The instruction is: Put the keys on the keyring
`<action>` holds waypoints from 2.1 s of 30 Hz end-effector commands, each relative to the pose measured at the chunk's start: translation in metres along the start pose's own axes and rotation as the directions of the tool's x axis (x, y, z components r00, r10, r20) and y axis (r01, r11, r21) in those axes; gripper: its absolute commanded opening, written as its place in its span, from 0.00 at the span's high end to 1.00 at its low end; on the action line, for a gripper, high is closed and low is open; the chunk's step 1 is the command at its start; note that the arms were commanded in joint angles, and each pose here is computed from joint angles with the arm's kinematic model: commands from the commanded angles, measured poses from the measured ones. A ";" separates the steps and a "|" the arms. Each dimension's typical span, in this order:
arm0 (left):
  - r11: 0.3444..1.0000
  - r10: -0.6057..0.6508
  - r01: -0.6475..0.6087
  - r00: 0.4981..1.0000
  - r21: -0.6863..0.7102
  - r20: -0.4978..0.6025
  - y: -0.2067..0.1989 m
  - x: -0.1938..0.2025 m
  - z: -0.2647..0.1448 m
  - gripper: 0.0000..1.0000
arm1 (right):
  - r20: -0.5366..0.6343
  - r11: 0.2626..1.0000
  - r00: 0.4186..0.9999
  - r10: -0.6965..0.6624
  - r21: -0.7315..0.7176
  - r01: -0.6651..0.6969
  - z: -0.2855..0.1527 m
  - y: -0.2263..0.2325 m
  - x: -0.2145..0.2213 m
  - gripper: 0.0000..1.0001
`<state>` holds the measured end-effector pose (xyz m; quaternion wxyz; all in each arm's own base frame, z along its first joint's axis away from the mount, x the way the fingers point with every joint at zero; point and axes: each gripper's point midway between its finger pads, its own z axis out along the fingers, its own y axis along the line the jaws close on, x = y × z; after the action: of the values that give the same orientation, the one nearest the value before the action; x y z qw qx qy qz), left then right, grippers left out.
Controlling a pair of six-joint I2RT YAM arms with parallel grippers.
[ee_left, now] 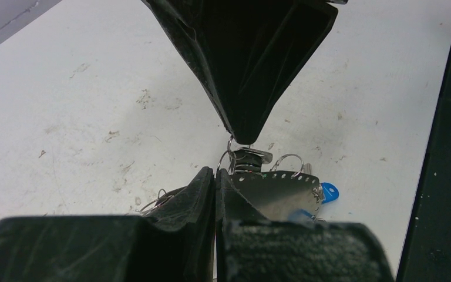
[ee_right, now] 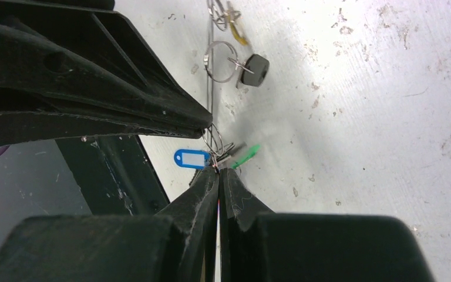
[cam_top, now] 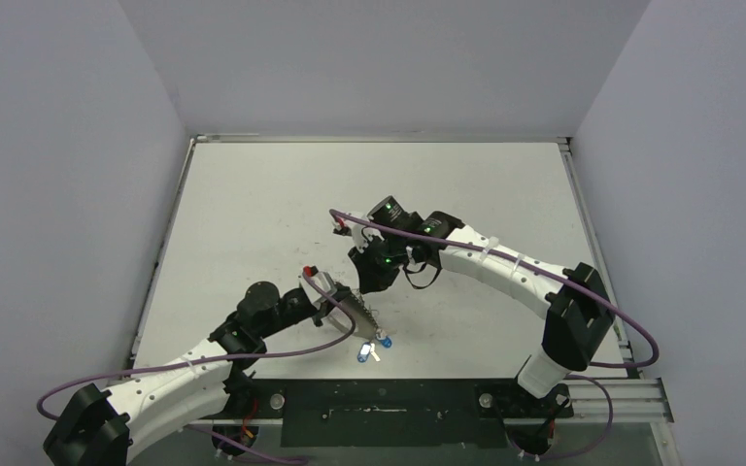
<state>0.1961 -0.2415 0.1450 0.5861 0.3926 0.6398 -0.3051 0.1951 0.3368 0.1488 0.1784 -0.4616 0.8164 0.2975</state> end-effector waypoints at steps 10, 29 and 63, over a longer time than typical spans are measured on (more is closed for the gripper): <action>1.000 0.014 -0.015 0.995 0.010 0.100 0.000 -0.036 0.004 1.00 | -0.046 0.996 0.998 -0.035 0.080 0.039 -0.001 -0.019 0.011 1.00; 0.986 -0.145 0.146 0.989 -0.077 0.015 0.010 -0.008 0.009 0.79 | 0.002 0.972 0.982 0.186 0.145 -0.185 0.001 -0.068 0.042 1.00; 0.557 -0.808 0.703 0.581 -0.443 -0.093 0.033 0.095 0.066 0.67 | 0.026 0.942 0.962 0.272 0.198 -0.272 -0.017 -0.092 0.063 1.00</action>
<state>0.2403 -0.2594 0.0319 0.3354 0.0156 0.8805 -0.3346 0.2368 0.2462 0.0823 0.1528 -0.3232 0.9054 0.2289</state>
